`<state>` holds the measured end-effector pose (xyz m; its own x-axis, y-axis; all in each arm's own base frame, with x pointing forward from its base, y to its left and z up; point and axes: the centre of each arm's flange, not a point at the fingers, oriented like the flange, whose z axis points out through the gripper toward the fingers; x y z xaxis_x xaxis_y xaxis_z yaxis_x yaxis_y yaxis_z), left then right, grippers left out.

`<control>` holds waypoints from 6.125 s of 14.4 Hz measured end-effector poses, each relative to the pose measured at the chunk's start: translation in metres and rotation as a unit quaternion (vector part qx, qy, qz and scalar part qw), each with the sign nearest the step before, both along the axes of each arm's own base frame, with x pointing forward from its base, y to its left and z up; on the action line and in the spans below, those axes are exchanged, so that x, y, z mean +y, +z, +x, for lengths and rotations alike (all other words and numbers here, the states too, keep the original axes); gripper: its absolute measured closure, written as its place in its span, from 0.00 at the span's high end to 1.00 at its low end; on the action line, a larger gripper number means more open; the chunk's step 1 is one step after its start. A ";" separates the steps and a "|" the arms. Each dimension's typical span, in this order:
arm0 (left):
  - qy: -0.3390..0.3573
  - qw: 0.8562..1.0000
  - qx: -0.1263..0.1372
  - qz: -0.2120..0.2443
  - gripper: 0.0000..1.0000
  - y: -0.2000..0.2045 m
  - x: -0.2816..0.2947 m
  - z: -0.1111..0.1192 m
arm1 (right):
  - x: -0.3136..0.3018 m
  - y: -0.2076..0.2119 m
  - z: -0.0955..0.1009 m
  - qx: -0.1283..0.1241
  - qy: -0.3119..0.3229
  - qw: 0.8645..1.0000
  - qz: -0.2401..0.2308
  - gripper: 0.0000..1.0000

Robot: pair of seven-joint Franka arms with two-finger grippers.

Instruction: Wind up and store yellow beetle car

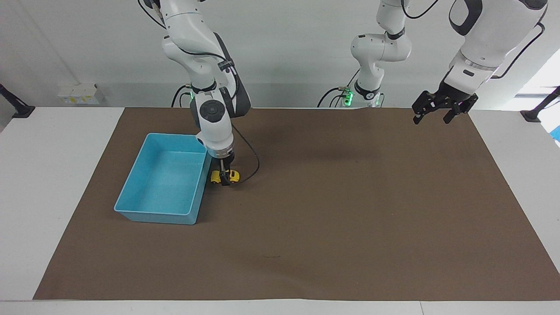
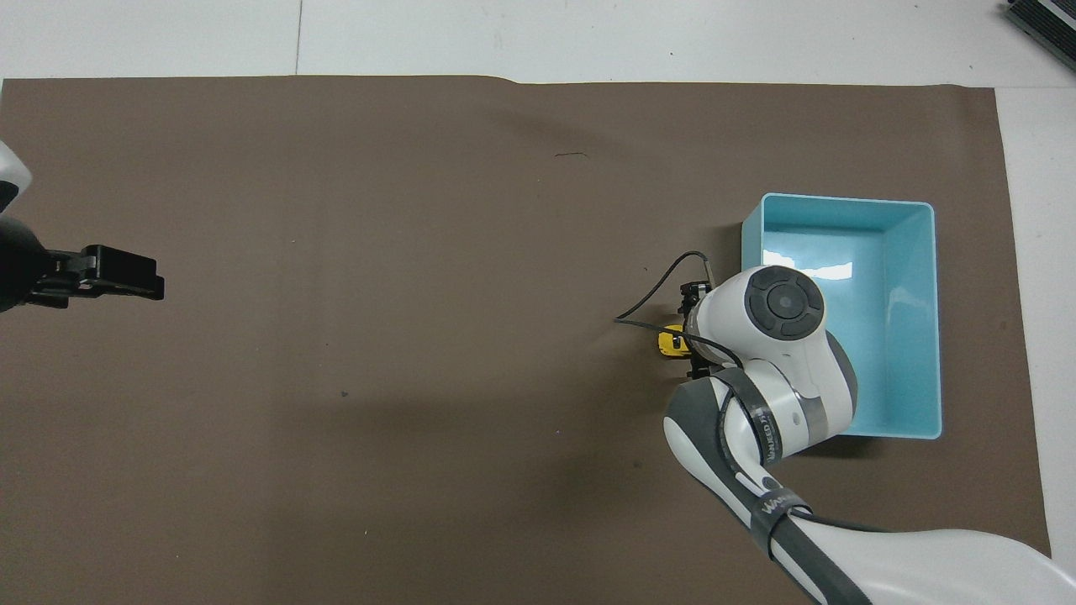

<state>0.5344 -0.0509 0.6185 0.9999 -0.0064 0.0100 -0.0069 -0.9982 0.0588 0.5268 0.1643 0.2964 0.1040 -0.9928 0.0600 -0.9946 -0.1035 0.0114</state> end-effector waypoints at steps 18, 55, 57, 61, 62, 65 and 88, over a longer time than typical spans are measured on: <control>0.002 1.000 -0.021 -0.001 1.00 0.037 0.006 -0.011 | 0.015 0.113 0.033 0.025 0.047 0.998 -0.025 0.45; -0.003 1.000 -0.026 0.009 1.00 0.052 0.009 -0.014 | -0.193 0.037 -0.045 -0.015 0.652 0.758 -0.013 0.45; -0.003 1.000 -0.025 0.010 1.00 0.052 0.009 -0.014 | -0.194 0.026 -0.046 -0.014 0.651 0.758 -0.011 0.45; 0.001 1.000 -0.023 0.010 1.00 0.051 0.014 -0.014 | -0.195 0.018 -0.046 -0.012 0.651 0.759 -0.008 0.45; 0.003 1.000 -0.023 0.010 1.00 0.051 0.015 -0.014 | -0.195 0.016 -0.046 -0.011 0.651 0.759 -0.007 0.45; 0.004 1.000 -0.023 0.010 1.00 0.051 0.016 -0.014 | -0.194 0.009 -0.046 -0.010 0.651 0.759 -0.004 0.52; 0.004 1.000 -0.022 0.010 1.00 0.051 0.016 -0.014 | -0.165 0.285 0.008 0.033 0.639 0.769 0.007 1.00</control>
